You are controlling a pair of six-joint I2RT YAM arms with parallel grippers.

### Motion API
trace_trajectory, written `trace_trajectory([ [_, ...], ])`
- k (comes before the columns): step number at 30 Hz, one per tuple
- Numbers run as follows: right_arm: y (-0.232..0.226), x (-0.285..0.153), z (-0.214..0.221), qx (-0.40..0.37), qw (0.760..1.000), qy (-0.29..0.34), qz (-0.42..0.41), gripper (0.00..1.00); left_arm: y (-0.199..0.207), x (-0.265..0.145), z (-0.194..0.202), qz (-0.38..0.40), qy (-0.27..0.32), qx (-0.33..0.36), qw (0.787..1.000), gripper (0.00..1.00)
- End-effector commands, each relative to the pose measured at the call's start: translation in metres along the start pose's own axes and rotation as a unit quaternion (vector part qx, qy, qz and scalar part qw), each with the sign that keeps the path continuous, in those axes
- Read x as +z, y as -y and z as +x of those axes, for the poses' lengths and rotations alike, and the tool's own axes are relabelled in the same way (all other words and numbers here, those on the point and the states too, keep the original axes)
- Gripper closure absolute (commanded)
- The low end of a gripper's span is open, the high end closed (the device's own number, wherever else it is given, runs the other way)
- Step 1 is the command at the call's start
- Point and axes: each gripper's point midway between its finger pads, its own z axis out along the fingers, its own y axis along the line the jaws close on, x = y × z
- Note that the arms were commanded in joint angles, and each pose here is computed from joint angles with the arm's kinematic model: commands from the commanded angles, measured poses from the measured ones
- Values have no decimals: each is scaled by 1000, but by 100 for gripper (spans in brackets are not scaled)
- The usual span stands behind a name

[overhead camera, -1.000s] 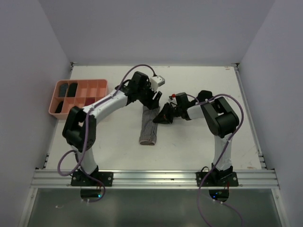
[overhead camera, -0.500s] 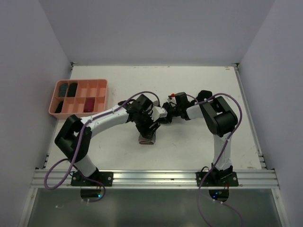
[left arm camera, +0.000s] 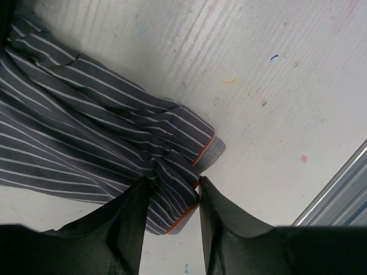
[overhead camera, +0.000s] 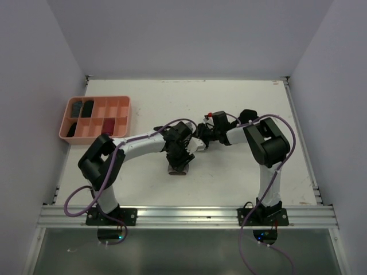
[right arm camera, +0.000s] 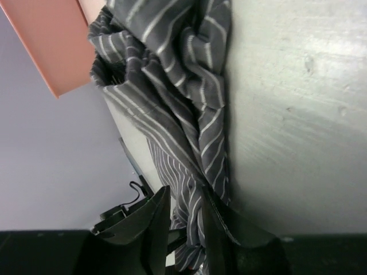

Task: Roll the underwear
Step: Fold the underwear

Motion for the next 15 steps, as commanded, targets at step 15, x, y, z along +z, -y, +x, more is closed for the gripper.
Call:
trace_trajectory([
  [15, -3, -54, 57, -45, 995, -83, 32, 78, 0, -22, -21, -10, 34, 16, 999, 52],
])
